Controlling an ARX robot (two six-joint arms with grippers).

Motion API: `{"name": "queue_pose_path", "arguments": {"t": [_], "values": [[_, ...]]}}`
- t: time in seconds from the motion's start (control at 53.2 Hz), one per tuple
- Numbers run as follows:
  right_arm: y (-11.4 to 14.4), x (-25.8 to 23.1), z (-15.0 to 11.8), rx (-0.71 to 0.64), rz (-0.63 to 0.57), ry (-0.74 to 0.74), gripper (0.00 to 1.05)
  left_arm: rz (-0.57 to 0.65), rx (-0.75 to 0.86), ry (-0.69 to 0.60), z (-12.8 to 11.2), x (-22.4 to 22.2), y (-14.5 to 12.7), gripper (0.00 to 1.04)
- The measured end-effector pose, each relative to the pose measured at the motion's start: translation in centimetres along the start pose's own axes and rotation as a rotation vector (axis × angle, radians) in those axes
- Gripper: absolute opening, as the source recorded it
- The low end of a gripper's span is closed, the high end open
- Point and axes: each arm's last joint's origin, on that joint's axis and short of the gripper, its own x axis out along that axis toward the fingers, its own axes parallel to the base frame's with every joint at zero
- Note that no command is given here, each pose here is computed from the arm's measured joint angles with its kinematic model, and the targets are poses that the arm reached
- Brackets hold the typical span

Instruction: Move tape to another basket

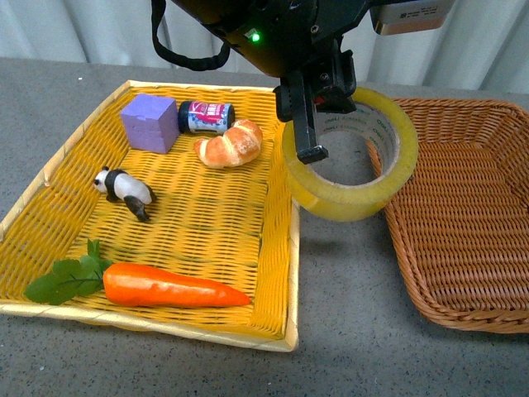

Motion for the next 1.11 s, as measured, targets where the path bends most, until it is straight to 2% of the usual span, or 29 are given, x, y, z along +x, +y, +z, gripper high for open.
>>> {"name": "queue_pose_path", "arguments": {"t": [0.169,0.47,0.827,1.109], "values": [[1.7,4.6,1.1,0.081,0.097,0.117,0.96,0.0,0.0,0.001,0.0,0.0,0.0,0.15],[4.7,10.4,1.6,0.256,0.109,0.206,0.96,0.001,0.0,0.001,0.0,0.0,0.0,0.15],[5.6,13.2,1.1,0.341,0.121,0.261,0.96,0.001,0.002,0.001,0.0,0.0,0.0,0.15],[5.9,14.5,1.0,0.359,0.127,0.282,0.96,0.001,0.002,0.001,0.0,0.0,0.0,0.15]]}}
